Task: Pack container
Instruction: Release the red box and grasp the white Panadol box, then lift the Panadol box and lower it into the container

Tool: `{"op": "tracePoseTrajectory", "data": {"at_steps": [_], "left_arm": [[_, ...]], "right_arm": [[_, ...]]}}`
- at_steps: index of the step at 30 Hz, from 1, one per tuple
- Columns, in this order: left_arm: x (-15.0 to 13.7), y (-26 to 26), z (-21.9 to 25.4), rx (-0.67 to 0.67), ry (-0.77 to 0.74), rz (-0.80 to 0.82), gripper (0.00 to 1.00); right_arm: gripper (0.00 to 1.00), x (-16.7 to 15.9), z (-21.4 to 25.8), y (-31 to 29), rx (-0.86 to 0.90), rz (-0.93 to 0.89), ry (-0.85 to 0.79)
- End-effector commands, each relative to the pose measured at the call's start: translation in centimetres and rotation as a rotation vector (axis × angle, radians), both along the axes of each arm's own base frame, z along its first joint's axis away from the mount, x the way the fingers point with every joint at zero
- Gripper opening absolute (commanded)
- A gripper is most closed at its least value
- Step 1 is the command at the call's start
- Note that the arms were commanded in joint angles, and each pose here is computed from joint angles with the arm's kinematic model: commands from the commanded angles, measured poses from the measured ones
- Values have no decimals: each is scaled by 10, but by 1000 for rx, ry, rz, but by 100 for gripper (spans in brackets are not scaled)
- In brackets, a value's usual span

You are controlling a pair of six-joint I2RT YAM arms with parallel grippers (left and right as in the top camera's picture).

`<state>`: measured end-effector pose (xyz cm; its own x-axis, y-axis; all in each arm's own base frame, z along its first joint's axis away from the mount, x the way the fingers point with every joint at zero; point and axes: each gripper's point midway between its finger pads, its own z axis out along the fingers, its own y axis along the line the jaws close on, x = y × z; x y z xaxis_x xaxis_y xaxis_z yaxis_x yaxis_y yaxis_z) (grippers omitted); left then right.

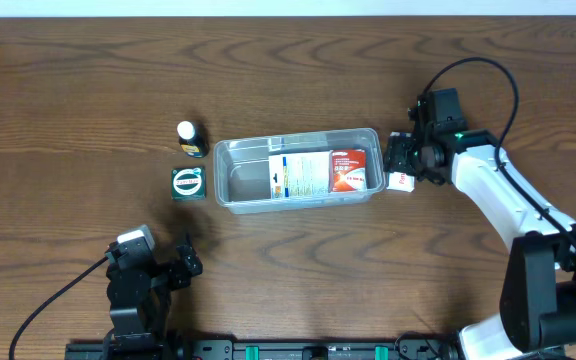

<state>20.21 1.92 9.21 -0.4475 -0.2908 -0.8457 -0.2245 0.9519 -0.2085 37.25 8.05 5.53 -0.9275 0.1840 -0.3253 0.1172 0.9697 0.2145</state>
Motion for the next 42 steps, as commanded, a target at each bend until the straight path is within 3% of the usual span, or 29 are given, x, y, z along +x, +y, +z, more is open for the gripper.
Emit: {"op": "tracePoseTrajectory", "data": {"at_steps": [1,5,11,24,30,42], "left_arm": [[0,-2,-4,-2,6,-12,98],[0,-2,-4,-2,6,-12,98],[0,-2,-4,-2,6,-12,98],[0,-2,-4,-2,6,-12,98],[0,-2,-4,-2,6,-12,98],[0,-2,-4,-2,6,-12,98]], "right_arm": [[80,8,18,0,10,-2,-57],[88,6,-2,-12,-68,-4,-14],[88,10,-36,-19,-103,-19,39],[58,5,-60,-26,-117,-30,101],[44,6,-36,-26,-120,-12,55],[39,-4,76,-16,-109,43,-189]]}}
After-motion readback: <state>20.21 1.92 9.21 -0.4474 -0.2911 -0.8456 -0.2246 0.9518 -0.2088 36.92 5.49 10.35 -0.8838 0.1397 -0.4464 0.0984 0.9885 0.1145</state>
